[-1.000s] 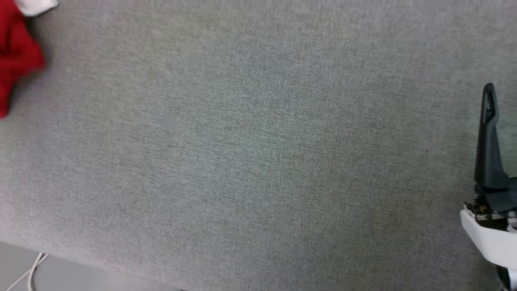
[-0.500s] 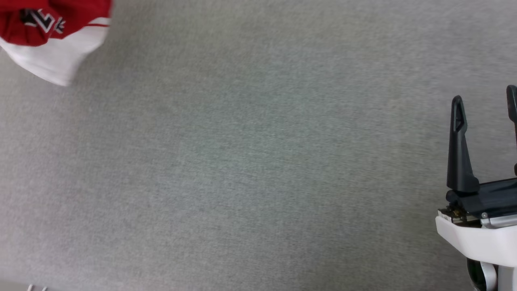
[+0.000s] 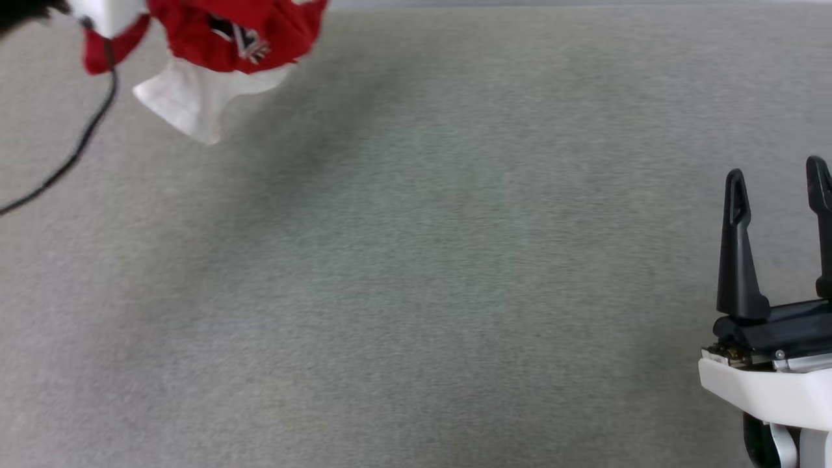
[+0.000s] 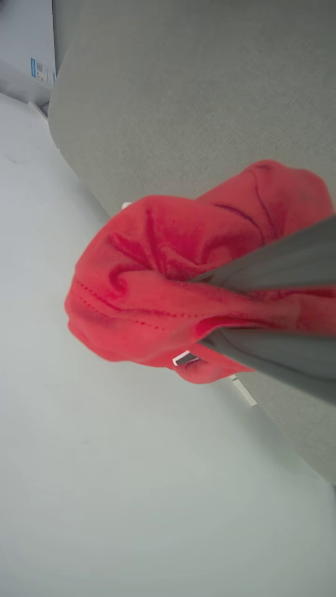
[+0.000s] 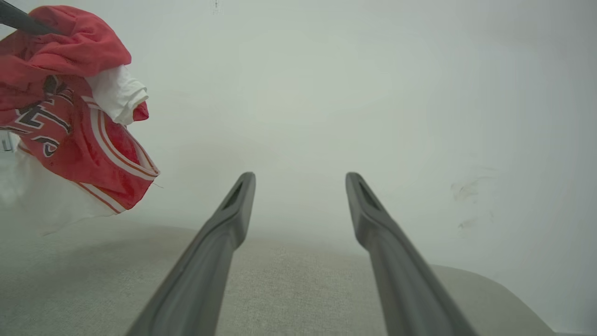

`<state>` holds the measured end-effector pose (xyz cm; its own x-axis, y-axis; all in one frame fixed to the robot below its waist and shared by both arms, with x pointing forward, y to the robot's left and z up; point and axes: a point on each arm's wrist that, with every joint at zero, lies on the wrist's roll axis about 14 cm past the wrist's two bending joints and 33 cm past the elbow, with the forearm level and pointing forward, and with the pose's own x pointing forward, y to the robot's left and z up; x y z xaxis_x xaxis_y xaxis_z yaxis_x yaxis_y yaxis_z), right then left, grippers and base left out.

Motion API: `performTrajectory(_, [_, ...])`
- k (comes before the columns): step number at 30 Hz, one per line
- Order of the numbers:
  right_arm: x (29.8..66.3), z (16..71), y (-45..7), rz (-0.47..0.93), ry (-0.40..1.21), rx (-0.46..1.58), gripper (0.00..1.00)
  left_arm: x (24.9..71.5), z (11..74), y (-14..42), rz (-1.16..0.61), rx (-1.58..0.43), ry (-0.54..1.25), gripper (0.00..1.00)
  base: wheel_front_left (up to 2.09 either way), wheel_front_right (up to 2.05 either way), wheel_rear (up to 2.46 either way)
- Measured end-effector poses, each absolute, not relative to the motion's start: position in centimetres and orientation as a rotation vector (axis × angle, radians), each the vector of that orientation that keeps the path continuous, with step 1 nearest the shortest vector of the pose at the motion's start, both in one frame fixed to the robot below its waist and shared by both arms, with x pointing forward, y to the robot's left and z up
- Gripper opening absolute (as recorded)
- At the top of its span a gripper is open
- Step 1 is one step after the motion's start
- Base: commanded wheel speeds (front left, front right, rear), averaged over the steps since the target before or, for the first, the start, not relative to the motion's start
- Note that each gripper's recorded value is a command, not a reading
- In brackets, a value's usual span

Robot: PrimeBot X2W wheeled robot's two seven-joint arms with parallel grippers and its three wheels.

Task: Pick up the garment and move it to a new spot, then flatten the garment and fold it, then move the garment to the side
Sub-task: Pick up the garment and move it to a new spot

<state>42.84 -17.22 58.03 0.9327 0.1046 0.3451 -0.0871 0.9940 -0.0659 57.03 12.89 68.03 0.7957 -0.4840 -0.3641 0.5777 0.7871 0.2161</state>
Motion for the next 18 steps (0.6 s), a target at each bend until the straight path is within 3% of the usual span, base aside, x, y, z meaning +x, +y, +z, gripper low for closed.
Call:
performTrajectory(10, [39.3,59.1,-21.9,-0.041,-0.350,-0.090,1.00,54.3,64.7,1.3,-0.896,0.385,0.295,0.00,0.00,0.00,0.00])
performTrajectory(18, [39.4,58.2,-22.7,-0.065,-0.321,-0.091,1.00,49.8,53.6,-3.0,-1.091,0.321,0.520,0.00,0.00,0.00,0.00])
